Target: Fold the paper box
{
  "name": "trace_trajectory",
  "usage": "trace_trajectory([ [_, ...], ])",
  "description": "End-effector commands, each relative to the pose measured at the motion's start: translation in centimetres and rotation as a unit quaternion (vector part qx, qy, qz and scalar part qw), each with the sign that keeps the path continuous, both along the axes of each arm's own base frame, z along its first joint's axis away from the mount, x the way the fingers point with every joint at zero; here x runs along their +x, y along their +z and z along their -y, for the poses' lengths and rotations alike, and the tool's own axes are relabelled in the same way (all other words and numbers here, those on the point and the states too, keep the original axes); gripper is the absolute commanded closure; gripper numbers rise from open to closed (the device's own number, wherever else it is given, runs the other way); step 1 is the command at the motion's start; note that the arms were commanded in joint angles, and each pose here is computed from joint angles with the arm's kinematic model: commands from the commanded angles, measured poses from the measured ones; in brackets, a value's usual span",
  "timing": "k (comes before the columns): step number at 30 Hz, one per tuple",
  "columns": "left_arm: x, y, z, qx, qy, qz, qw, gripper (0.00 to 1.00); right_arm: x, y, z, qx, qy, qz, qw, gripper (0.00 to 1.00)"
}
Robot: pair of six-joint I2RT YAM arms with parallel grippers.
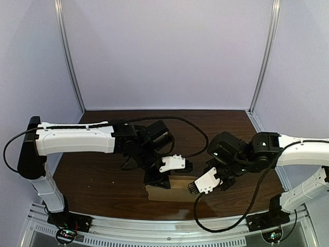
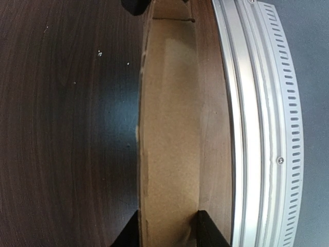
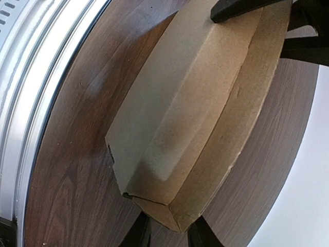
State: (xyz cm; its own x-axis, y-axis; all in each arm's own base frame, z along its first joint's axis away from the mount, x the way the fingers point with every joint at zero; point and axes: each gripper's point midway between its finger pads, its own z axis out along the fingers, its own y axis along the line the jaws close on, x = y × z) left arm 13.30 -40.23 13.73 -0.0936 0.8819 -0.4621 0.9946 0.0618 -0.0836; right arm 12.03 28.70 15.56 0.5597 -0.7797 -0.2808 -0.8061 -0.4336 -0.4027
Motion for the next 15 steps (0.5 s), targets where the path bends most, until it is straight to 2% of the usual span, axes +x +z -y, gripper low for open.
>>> trace_trajectory([
  [1,1.82,-1.14,-0.34,0.019,0.027,0.034,0.999,0.68,-0.51,-1.22,1.08,-0.033,0.017,0.031,0.999,0.77],
  [15,2.14,-1.40,-0.65,0.027,0.032,0.043,0.998,0.68,-0.93,-1.73,1.25,-0.050,0.028,0.071,0.996,0.77],
])
